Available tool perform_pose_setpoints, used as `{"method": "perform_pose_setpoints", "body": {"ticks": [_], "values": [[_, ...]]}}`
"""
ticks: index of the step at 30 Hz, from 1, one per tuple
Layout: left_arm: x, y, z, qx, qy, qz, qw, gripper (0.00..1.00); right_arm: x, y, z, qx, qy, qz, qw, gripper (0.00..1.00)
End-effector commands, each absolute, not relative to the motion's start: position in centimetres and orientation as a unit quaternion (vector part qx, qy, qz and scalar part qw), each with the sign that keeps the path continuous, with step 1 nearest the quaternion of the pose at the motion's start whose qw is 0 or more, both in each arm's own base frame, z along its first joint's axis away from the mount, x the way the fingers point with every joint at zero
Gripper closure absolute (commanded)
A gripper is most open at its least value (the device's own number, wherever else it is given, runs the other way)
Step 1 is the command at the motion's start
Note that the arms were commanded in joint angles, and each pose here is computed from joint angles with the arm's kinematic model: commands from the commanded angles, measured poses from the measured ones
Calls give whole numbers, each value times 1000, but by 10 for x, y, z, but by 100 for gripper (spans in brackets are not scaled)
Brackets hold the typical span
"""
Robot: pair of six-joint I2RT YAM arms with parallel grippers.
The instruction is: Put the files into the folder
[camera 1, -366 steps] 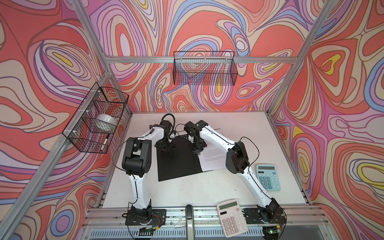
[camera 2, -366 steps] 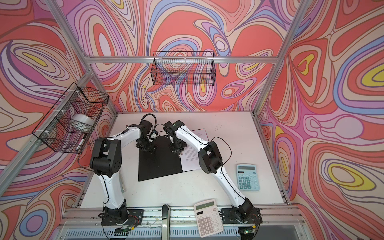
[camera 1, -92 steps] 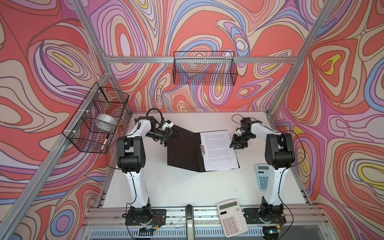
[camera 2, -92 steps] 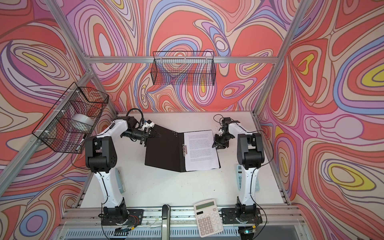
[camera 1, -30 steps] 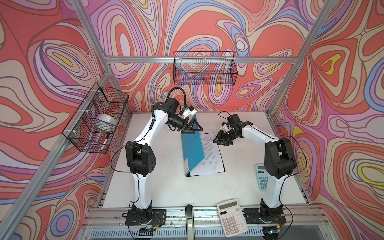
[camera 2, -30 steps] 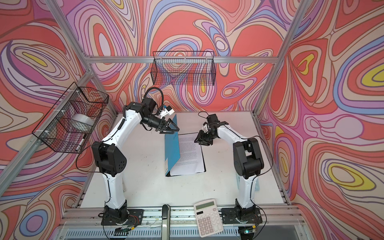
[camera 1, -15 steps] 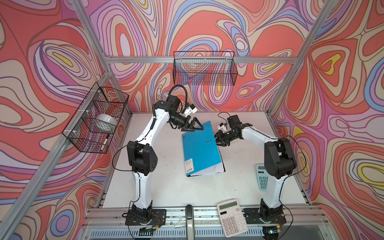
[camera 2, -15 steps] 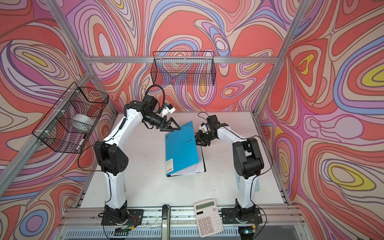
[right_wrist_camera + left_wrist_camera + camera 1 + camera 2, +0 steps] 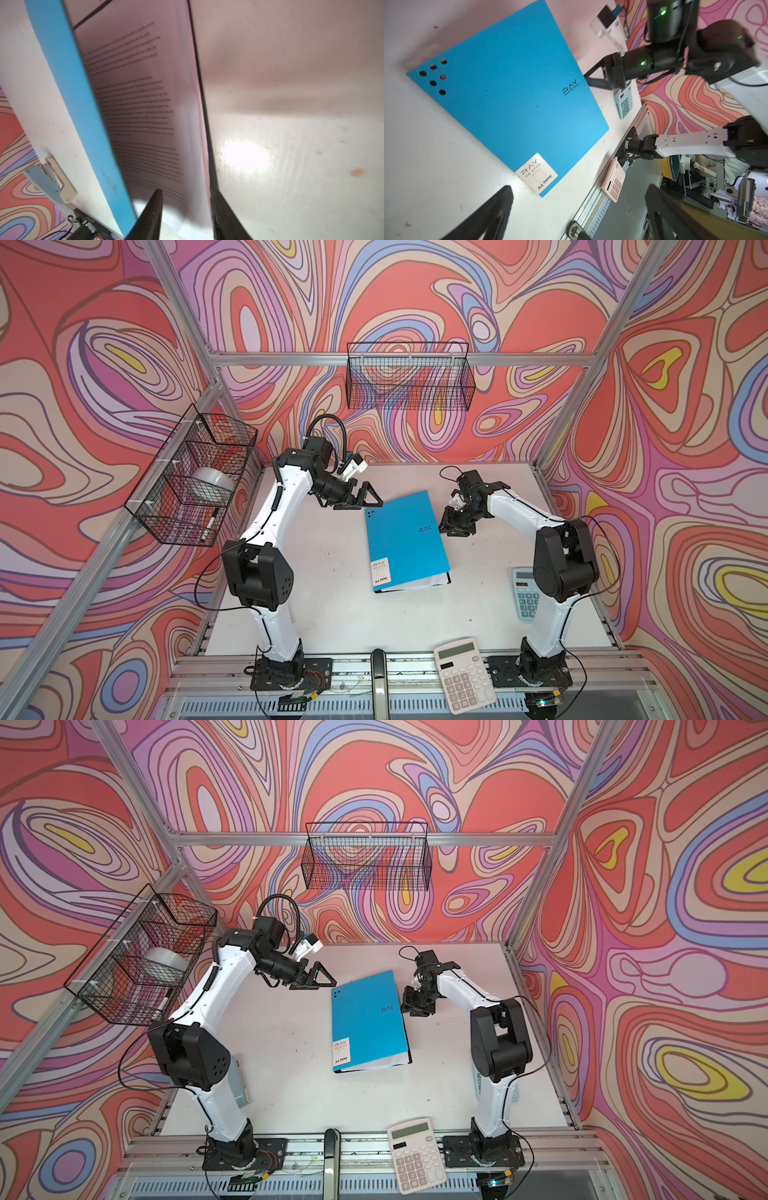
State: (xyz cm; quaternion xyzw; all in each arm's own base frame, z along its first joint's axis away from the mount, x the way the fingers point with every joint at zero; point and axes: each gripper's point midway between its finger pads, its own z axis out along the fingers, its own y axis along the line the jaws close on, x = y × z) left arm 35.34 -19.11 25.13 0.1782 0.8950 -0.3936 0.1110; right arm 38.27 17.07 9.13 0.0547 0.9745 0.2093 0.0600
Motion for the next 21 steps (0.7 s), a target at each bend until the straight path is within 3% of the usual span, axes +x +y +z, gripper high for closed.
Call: {"method": "perform_pose_setpoints", "body": {"ticks": [1, 5, 9, 15, 21], "values": [[347, -182, 246, 194, 902, -361, 137, 0, 376, 141, 109, 52, 987, 130, 81, 60], [340, -174, 231, 192, 911, -338, 134, 0, 368, 110, 110, 69, 993, 44, 82, 60], [337, -166, 221, 191, 921, -312, 136, 0, 366, 97, 113, 87, 992, 28, 89, 59], [336, -155, 217, 195, 927, -279, 159, 0, 379, 157, 110, 100, 968, 212, 93, 59], [335, -142, 213, 198, 934, -236, 178, 0, 377, 168, 88, 114, 961, 241, 72, 59]]}}
